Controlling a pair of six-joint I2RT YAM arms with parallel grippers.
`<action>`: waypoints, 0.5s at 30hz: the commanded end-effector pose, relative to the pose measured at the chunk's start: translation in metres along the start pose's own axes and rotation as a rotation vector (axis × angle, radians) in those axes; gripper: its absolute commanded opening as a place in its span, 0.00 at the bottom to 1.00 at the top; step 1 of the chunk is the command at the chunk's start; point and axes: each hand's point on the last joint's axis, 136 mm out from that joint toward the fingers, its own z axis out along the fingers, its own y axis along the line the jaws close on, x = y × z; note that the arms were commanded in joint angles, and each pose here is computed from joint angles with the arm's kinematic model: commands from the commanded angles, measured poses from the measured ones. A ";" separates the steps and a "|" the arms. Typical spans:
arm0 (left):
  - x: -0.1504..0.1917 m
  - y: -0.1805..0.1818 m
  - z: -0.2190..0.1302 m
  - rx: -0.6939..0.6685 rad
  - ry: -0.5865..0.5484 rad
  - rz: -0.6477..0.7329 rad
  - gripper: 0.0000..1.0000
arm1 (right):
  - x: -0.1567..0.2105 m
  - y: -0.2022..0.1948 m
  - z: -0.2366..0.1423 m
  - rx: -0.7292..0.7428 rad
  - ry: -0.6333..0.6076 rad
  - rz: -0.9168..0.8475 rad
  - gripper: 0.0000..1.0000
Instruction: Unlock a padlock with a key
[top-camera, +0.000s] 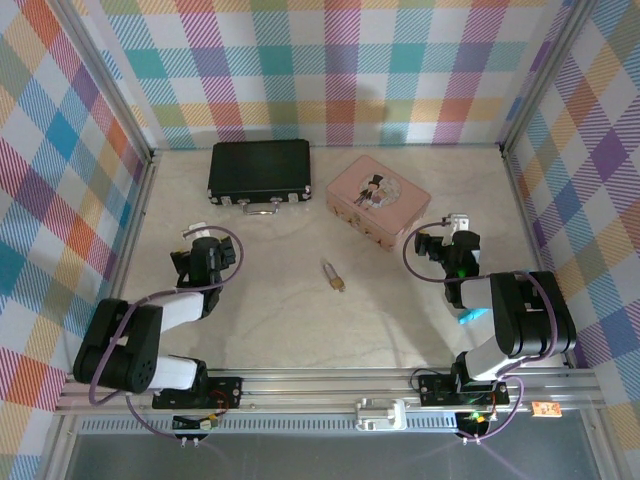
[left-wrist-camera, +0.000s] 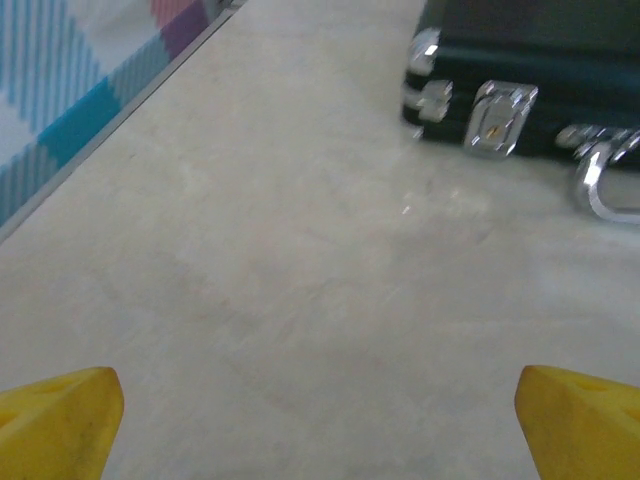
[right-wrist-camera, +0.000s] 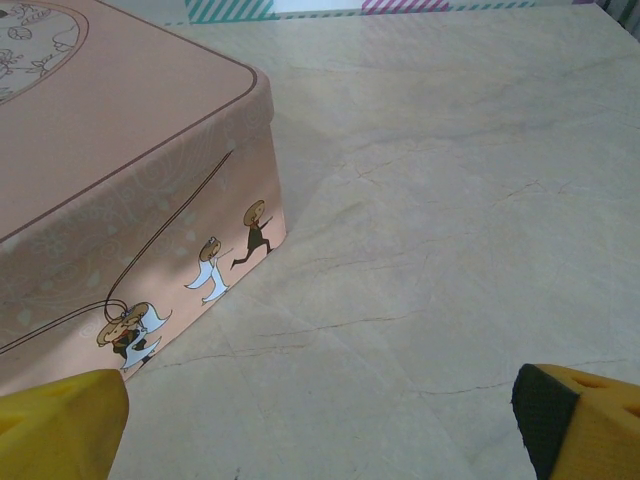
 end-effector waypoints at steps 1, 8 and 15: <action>-0.021 -0.011 0.011 0.125 -0.134 -0.064 1.00 | -0.016 0.002 0.003 -0.017 -0.047 0.019 0.99; -0.004 -0.028 0.024 0.202 -0.050 -0.011 1.00 | -0.016 0.001 0.003 -0.018 -0.046 0.020 0.99; -0.005 -0.031 0.025 0.201 -0.057 0.001 1.00 | -0.016 0.001 0.003 -0.018 -0.046 0.020 0.99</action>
